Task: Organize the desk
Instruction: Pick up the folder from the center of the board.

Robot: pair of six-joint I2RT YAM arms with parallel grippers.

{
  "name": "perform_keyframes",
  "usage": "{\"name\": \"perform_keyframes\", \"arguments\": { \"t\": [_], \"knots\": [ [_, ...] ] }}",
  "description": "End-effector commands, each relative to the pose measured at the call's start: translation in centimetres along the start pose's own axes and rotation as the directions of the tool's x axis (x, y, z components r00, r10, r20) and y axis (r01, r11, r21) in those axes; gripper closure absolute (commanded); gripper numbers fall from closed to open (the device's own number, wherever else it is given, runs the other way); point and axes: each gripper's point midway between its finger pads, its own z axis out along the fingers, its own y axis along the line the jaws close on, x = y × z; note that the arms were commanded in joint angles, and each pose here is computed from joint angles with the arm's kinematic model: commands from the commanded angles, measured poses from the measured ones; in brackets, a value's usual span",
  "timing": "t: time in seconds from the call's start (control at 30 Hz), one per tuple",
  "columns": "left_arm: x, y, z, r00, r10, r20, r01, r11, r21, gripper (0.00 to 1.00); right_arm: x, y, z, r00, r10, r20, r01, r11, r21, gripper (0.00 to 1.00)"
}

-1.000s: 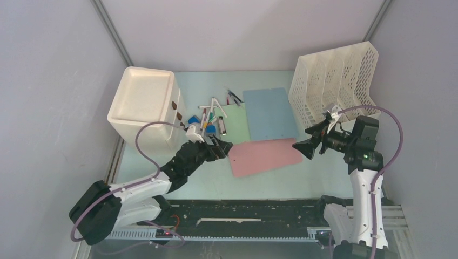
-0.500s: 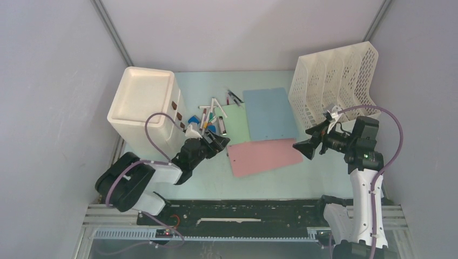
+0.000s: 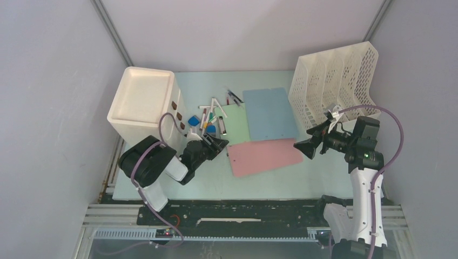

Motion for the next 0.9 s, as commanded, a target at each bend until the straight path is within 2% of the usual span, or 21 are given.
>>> {"name": "perform_keyframes", "arguments": {
  "t": [0.0,0.3,0.5,0.87],
  "knots": [
    [-1.0,0.3,1.1,0.998,-0.035,0.047,0.035,0.999,-0.009,0.37,-0.2,-0.4,-0.1,1.0,-0.023,0.007,0.023,1.0,0.006,0.0],
    [-2.0,1.2,1.6,0.995,-0.025,0.101,0.029,0.999,-0.042,0.5,0.1,-0.8,0.0,1.0,0.005,0.0,-0.005,1.0,0.009,0.0],
    [-2.0,1.5,2.1,0.994,-0.02,0.107,0.024,0.999,-0.042,0.64,0.1,-1.6,-0.2,0.999,0.047,0.001,-0.047,0.999,0.005,0.0],
    [-2.1,0.9,1.8,0.995,0.005,0.104,-0.006,1.0,0.003,0.92,0.6,-2.1,-0.5,0.999,0.044,0.006,-0.044,0.999,0.004,0.0]
  ]
}}
